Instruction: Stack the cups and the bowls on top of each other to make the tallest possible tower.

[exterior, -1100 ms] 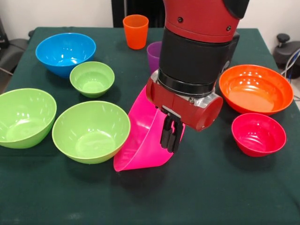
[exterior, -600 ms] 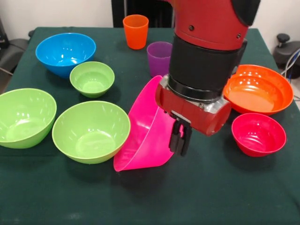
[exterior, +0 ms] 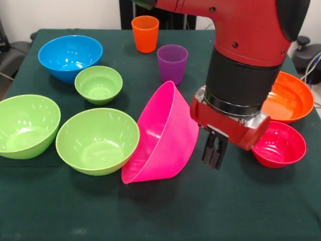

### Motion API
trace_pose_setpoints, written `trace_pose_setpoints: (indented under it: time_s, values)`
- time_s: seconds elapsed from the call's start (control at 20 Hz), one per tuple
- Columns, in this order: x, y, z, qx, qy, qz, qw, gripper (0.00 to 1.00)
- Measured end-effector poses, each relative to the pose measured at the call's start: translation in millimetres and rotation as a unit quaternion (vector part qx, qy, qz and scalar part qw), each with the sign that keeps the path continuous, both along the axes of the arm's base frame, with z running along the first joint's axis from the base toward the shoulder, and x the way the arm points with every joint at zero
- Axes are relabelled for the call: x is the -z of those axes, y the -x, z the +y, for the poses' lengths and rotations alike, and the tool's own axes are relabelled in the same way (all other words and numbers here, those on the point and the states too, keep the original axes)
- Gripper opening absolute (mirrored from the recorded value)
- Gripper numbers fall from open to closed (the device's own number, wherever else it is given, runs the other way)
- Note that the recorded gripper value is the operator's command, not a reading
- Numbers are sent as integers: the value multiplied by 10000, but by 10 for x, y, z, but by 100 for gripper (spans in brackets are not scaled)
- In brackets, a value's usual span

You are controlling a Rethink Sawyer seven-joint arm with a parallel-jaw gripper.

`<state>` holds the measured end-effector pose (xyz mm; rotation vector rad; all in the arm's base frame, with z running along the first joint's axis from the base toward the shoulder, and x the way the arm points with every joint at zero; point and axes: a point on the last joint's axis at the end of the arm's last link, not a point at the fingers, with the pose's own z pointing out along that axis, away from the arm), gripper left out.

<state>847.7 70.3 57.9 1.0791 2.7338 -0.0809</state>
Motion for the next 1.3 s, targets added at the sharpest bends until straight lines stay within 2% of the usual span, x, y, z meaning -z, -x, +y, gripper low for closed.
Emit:
trace_pose_setpoints:
  time_s: [0.4,0.65,1.0,1.3]
  values:
    - [187,93,17,7,-18,258,9997,0]
    - [304,108,31,-3,-32,301,9995,0]
    - [492,150,52,-175,-34,403,9990,0]
    - [563,192,56,-351,-18,517,9980,0]
